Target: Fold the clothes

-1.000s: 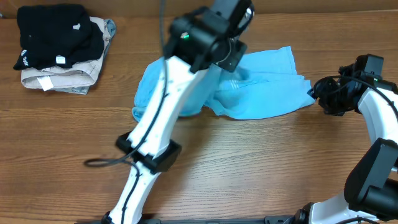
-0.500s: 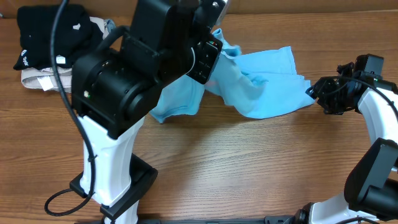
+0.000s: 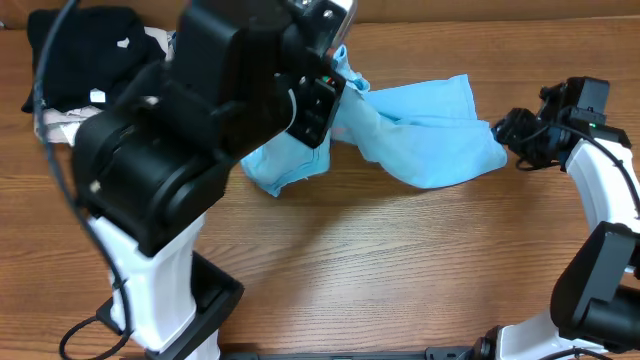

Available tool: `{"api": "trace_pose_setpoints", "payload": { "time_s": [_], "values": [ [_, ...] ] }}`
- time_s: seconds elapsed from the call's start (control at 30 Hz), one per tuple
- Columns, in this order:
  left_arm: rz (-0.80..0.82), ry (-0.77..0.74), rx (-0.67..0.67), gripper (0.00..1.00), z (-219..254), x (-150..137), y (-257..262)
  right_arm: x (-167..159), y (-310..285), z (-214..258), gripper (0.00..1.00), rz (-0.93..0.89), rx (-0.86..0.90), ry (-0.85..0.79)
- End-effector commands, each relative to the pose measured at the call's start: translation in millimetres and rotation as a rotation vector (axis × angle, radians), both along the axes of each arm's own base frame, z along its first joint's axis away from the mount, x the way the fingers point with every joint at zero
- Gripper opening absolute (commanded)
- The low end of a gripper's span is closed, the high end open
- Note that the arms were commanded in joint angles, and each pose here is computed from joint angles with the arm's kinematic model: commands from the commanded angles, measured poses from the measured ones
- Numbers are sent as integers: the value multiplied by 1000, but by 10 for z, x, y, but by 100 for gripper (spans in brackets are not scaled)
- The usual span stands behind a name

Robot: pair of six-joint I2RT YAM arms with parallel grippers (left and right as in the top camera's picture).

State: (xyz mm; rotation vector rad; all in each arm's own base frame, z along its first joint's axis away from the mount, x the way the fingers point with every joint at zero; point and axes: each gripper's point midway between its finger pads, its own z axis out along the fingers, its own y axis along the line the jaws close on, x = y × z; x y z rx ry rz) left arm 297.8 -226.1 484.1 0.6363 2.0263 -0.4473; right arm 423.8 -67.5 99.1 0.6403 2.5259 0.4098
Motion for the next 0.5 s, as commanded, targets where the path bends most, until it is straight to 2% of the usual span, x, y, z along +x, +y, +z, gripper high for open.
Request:
{"api": "trace_pose_setpoints", "payload": {
  "time_s": [0.0,0.13,0.27,0.47],
  "values": [
    [-100,-1,-46,4,102,-203,-86,88,70,-181,55,10,-11,12],
    [-83,56,4,4,-97,-96,-123,175,164,-460,56,33,-28,43],
    [-51,136,84,4,-400,44,-149,212,221,-703,61,48,-26,72],
    [-28,251,181,4,-818,155,-166,312,16,-748,64,4,-158,53]
  ]
}}
